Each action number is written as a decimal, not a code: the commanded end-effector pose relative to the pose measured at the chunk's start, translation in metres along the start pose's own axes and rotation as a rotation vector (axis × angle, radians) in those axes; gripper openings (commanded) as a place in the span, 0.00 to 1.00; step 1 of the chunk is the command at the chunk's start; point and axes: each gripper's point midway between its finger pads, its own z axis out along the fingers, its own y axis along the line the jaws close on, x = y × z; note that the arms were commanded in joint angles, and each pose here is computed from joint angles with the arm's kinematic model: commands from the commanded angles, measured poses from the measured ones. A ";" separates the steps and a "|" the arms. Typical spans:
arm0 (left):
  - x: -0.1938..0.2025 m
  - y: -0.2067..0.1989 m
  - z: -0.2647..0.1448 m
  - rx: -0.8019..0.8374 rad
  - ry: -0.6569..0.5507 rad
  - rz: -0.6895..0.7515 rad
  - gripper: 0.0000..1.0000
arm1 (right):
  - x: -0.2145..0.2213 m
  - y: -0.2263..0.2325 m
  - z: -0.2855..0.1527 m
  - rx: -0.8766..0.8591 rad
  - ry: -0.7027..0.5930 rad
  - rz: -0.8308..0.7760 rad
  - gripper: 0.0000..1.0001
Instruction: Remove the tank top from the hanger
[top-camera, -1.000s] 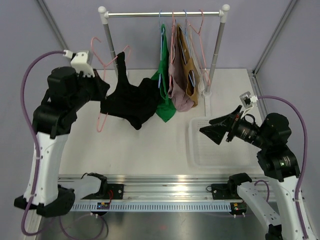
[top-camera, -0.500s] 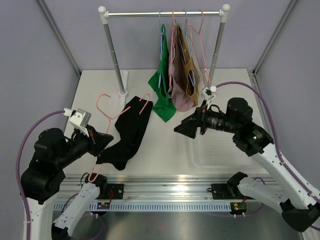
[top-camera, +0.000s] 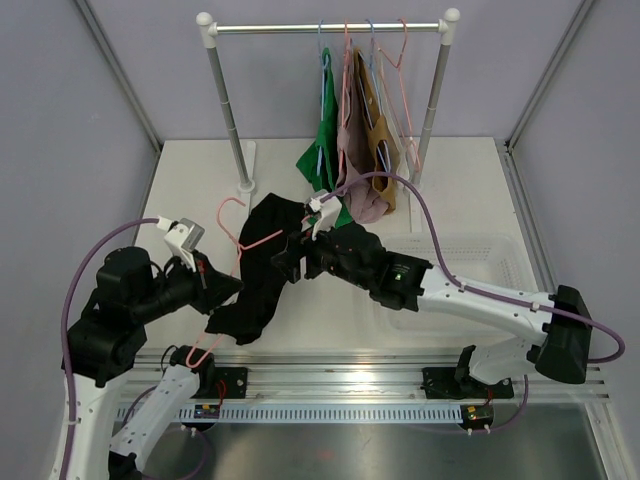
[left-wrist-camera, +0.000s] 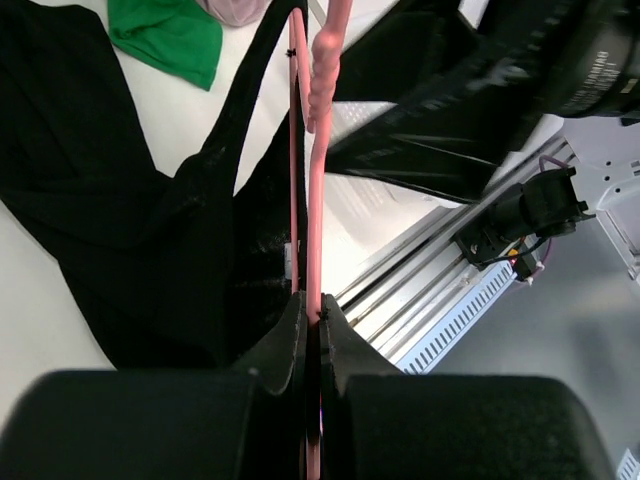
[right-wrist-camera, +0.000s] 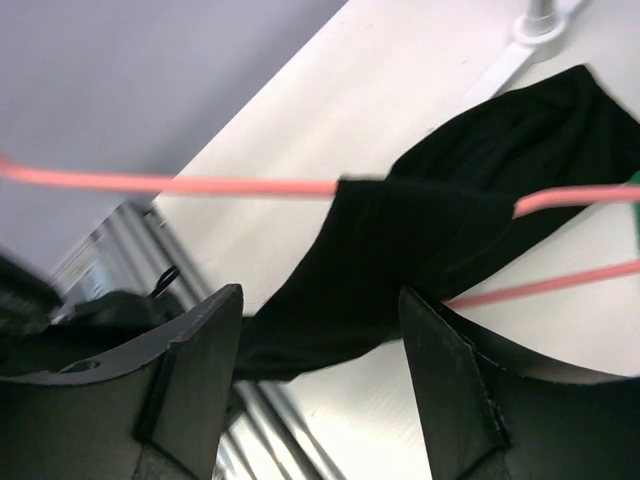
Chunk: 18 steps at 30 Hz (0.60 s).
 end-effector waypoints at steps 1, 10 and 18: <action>-0.011 -0.015 0.003 0.091 -0.038 0.030 0.00 | -0.062 -0.006 0.007 0.112 -0.231 -0.014 0.70; -0.010 -0.003 0.005 0.032 -0.046 0.034 0.00 | -0.057 -0.033 0.016 0.255 -0.228 -0.063 0.16; -0.005 0.016 0.011 -0.056 -0.027 0.017 0.00 | -0.055 -0.068 -0.010 0.400 -0.231 -0.111 0.00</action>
